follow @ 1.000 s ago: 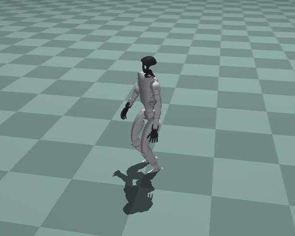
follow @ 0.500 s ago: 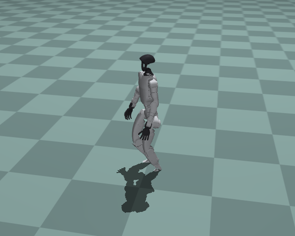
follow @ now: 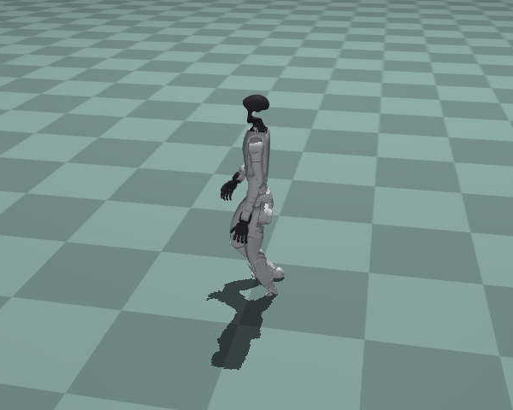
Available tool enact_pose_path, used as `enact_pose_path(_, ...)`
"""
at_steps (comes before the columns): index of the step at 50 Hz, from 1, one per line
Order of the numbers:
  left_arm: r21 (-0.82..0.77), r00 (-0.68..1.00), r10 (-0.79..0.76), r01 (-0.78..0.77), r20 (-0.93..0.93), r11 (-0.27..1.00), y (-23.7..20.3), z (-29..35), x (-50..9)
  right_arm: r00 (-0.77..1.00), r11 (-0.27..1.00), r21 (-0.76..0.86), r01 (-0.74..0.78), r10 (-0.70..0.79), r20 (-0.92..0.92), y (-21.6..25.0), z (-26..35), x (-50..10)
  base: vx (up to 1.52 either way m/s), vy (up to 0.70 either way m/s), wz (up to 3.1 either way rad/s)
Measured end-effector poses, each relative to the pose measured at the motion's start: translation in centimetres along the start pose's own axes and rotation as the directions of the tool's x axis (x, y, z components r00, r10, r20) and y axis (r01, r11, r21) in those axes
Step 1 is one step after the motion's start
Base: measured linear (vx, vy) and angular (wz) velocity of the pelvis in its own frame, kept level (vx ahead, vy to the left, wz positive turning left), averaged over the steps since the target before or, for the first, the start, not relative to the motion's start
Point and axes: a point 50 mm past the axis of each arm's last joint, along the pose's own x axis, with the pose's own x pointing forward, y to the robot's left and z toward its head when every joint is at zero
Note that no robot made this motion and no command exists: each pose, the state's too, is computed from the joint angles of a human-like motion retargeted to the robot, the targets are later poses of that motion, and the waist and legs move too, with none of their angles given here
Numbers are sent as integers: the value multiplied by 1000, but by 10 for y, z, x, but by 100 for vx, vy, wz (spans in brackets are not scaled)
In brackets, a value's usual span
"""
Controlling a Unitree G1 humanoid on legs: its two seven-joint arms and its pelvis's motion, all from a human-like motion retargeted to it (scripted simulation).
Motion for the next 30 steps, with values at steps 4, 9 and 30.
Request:
enact_pose_path(4, 15, 1000, 9, -9, 25, 1000, 4, 5, 0, 1000, 1000, -24, -10, 11, 20, 5, 4, 0, -1, -13, -49)
enact_pose_path(9, 47, 999, -14, 12, 48, 999, -2, 9, 0, 1000, 998, -56, -27, 28, 14, 12, 4, 2, 0, -14, -44)
enact_pose_path(30, 183, 924, -14, -61, 381, 981, -10, 62, -17, 992, 981, -186, 53, -30, 122, 8, 24, 4, 5, 0, 39)
